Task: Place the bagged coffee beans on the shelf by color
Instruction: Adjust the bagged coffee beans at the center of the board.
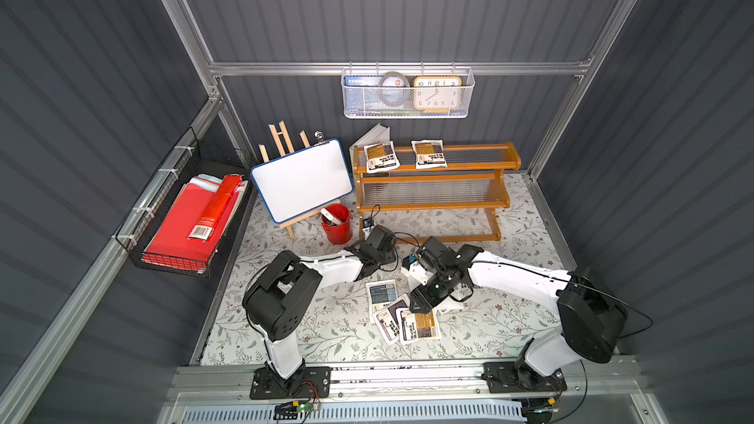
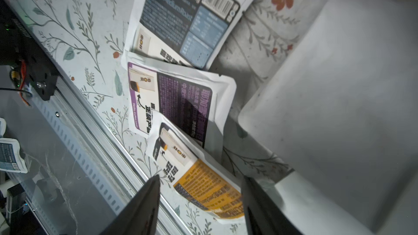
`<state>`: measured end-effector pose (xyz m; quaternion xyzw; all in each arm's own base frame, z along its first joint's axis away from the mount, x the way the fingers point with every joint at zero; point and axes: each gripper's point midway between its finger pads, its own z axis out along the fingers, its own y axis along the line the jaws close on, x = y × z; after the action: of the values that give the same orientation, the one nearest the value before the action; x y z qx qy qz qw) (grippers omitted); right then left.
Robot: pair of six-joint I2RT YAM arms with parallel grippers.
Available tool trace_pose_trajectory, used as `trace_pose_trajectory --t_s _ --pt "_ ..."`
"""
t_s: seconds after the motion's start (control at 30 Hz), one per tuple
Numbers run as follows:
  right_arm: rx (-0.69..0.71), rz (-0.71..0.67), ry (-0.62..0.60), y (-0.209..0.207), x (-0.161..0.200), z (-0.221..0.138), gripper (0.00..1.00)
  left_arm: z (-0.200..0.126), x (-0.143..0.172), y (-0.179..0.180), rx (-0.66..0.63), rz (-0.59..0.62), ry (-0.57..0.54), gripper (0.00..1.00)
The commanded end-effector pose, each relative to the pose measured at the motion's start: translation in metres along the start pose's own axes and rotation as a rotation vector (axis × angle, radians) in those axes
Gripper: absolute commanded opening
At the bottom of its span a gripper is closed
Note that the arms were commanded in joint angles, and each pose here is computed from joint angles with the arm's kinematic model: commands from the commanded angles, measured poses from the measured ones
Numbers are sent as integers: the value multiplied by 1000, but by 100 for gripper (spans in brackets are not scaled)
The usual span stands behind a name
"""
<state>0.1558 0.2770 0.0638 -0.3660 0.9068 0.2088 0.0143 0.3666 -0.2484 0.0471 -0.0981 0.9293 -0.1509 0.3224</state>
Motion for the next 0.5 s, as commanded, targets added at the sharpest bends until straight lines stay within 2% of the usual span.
trace_pose_trajectory --t_s 0.0,0.23,0.27,0.47 --pt "72 33 75 -5 14 5 67 -8 -4 17 -87 -57 -19 61" --pt "120 112 184 -20 32 35 67 -13 -11 18 -92 -73 -47 61" --pt "158 115 184 -28 32 38 66 -13 -11 17 -89 -71 -47 62" --pt "186 128 162 -39 24 54 62 -21 -17 8 -48 -64 -55 62"
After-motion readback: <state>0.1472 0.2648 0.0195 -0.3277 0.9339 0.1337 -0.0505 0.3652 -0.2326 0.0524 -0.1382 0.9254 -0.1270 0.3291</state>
